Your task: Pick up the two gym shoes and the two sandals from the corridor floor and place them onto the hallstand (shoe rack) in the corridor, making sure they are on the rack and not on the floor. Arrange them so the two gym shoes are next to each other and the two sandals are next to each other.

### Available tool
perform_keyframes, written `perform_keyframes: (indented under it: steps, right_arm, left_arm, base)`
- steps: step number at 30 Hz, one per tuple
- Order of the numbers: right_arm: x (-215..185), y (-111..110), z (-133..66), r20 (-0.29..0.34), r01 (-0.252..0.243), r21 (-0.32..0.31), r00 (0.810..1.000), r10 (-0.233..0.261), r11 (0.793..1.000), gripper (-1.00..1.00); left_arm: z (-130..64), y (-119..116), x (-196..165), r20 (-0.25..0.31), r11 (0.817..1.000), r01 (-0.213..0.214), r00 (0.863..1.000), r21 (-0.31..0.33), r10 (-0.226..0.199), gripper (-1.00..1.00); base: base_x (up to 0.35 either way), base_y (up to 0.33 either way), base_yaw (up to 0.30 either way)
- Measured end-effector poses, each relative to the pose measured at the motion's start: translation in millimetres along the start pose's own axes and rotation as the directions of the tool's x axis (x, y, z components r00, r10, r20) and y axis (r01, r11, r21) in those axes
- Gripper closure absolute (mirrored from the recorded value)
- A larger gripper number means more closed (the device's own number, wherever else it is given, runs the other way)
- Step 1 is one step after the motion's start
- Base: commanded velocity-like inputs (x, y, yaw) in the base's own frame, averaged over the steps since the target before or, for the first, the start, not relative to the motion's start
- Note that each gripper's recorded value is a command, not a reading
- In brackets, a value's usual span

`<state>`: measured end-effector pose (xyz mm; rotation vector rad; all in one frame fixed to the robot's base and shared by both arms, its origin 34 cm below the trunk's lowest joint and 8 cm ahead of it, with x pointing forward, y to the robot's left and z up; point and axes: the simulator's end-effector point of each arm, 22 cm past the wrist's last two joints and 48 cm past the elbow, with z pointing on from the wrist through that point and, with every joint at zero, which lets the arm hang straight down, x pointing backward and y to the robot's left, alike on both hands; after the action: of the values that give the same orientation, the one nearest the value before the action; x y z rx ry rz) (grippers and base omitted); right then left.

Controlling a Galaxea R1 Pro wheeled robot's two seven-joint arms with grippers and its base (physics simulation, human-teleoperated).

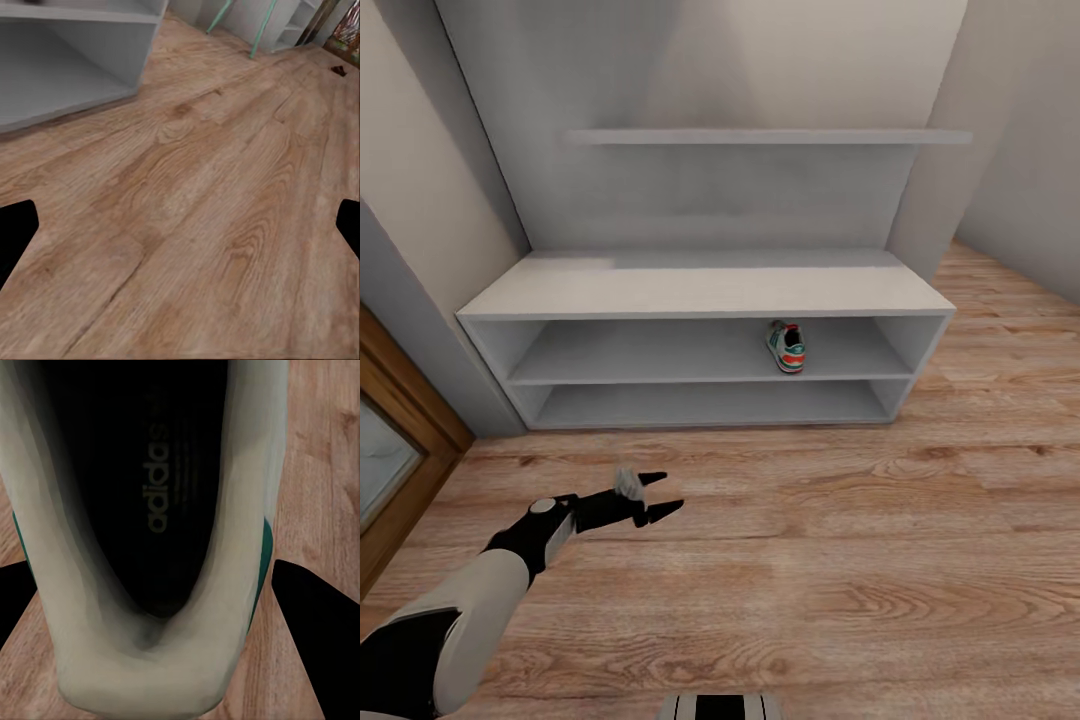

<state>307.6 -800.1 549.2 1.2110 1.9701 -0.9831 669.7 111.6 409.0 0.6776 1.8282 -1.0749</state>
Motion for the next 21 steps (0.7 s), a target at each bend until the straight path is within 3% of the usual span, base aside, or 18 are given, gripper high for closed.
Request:
perform_keyframes:
  steps: [6, 8, 9, 10, 11, 12, 13, 14, 15, 16, 18, 21]
  right_arm:
    - [0.7, 1.1, 0.2, -0.002, 0.001, -0.003, 1.0, -0.001, 1.0, 1.0]
    - [26.8, 36.4, -1.4, -0.04, 0.022, -0.07, 0.999, -0.025, 0.997, 1.0]
    - [41.8, 60.4, -3.9, -0.059, 0.057, -0.109, 0.996, -0.063, 0.992, 1.0]
    - [76.8, 102.0, -10.5, -0.093, 0.151, -0.163, 0.981, -0.168, 0.975, 1.0]
    - [102.5, 181.6, -31.6, -0.067, 0.279, -0.308, 0.947, -0.313, 0.91, 1.0]
    - [138.2, 263.9, -68.4, 0.009, 0.436, -0.45, 0.875, -0.485, 0.779, 1.0]
    - [180.3, 323.5, -110.9, 0.085, 0.532, -0.563, 0.799, -0.595, 0.633, 1.0]
    - [199.1, 341.1, -127.6, 0.119, 0.569, -0.593, 0.761, -0.637, 0.569, 1.0]
    - [193.3, 333.8, -120.3, 0.117, 0.579, -0.568, 0.76, -0.639, 0.585, 1.0]
    - [199.6, 339.5, -126.0, 0.123, 0.581, -0.583, 0.754, -0.646, 0.567, 1.0]
    - [216.8, 353.9, -142.0, 0.154, 0.608, -0.609, 0.72, -0.677, 0.509, 1.0]
    - [223.9, 360.0, -148.7, 0.173, 0.628, -0.613, 0.699, -0.694, 0.48, 1.0]
  left_arm:
    - [-2.0, -10.4, 1.9, 0.0, 0.999, -0.008, 1.0, 0.048, 0.008, -1.0]
    - [-1.9, -11.8, 3.7, -0.004, 0.999, -0.011, 1.0, 0.053, 0.011, -1.0]
    - [-2.0, -11.8, 3.8, -0.004, 0.999, -0.011, 1.0, 0.053, 0.011, -1.0]
    - [-2.2, -12.0, 3.9, -0.005, 0.998, -0.012, 1.0, 0.054, 0.012, -1.0]
    - [-2.2, -12.0, 3.9, -0.005, 0.998, -0.012, 1.0, 0.055, 0.012, -1.0]
    - [-2.2, -12.2, 3.9, -0.005, 0.998, -0.012, 1.0, 0.055, 0.012, -1.0]
    - [-2.2, -12.2, 4.0, -0.005, 0.998, -0.012, 1.0, 0.055, 0.012, -1.0]
    - [-2.2, -12.2, 4.0, -0.006, 0.998, -0.011, 1.0, 0.055, 0.012, -1.0]
    - [-2.1, -12.2, 4.0, -0.005, 0.998, -0.011, 1.0, 0.055, 0.012, -1.0]
    - [-1.9, -12.3, 4.0, -0.005, 0.998, -0.011, 1.0, 0.055, 0.011, -1.0]
    - [-1.6, -12.5, 3.9, -0.005, 0.998, -0.011, 1.0, 0.055, 0.011, -1.0]
    - [-1.5, -12.8, 3.8, -0.004, 0.998, -0.011, 1.0, 0.057, 0.011, -1.0]
  base:
    - [0.0, 0.0, 0.0]
    - [0.0, 0.0, 0.0]
    - [0.0, 0.0, 0.0]
    - [0.0, 0.0, 0.0]
    - [0.0, 0.0, 0.0]
    - [0.0, 0.0, 0.0]
    - [0.0, 0.0, 0.0]
    - [0.0, 0.0, 0.0]
    - [0.0, 0.0, 0.0]
    - [0.0, 0.0, 0.0]
    - [0.0, 0.0, 0.0]
    - [0.0, 0.0, 0.0]
